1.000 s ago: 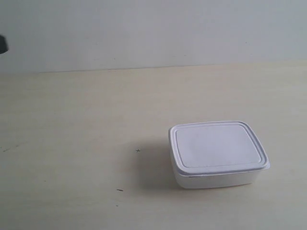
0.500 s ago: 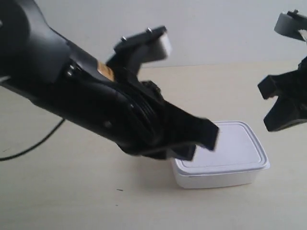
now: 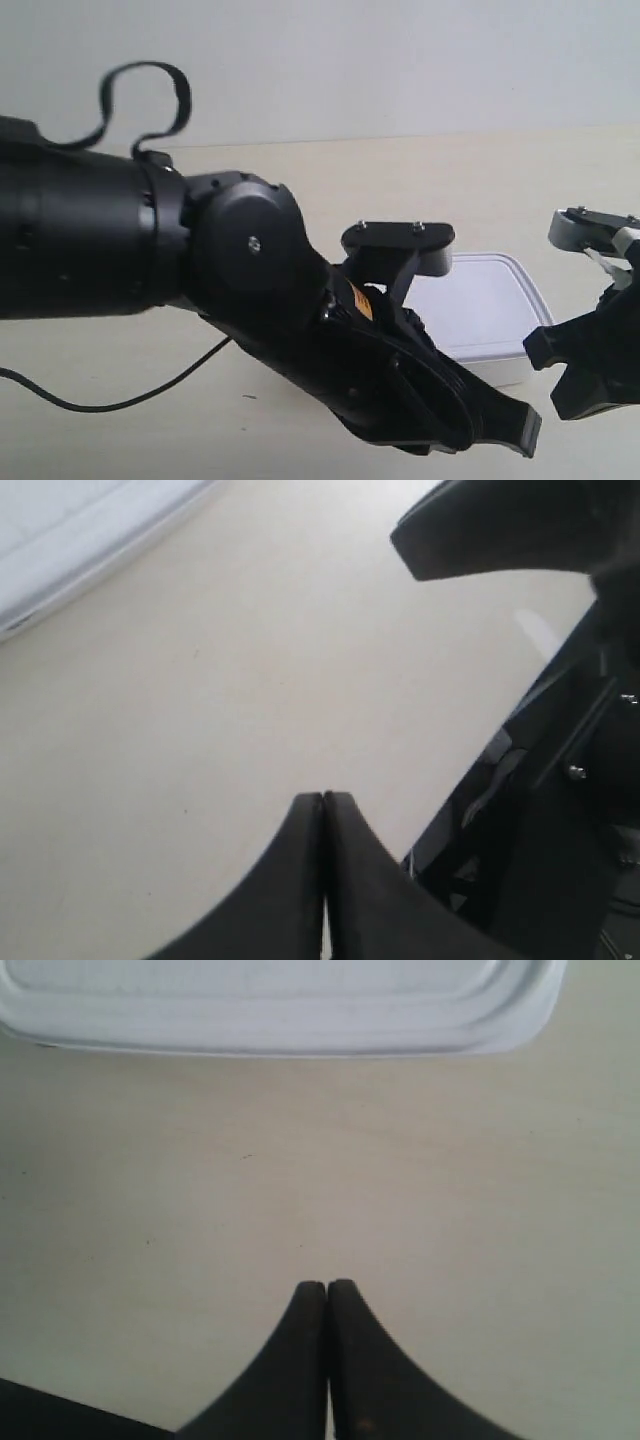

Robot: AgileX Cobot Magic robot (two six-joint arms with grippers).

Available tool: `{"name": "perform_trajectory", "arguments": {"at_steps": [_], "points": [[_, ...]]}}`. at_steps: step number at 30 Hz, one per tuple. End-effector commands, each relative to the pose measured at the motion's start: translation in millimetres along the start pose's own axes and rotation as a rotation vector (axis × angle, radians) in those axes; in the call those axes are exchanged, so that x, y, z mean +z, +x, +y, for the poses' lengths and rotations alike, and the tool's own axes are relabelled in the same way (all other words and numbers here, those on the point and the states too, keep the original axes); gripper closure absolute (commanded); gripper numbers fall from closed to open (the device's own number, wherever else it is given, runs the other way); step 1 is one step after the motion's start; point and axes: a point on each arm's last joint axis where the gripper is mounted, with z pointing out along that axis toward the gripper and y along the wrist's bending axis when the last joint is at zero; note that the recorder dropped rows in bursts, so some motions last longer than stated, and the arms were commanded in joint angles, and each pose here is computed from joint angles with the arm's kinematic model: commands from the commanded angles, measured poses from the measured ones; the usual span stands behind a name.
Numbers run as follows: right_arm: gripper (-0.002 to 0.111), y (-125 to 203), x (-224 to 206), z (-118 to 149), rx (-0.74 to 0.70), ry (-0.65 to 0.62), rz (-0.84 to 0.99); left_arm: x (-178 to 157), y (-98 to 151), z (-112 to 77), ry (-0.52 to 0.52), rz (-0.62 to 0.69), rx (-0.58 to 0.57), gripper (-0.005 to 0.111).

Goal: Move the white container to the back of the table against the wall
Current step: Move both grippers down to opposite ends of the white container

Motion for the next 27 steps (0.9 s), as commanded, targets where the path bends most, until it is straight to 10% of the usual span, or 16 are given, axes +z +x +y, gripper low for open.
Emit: {"name": "perform_trajectory", "arguments": {"at_steps": [1,27], "points": [[0.108,-9.9,18.6,-7.4,0.012,0.011,0.001,24.1,1.1,8.2,-0.027,0.021,-0.028,0.107],[0.108,-31.0,55.7,-18.7,0.048,0.018,-0.039,66.4,-19.5,65.7,-0.147,-0.119,-0.127,0.107]]}}
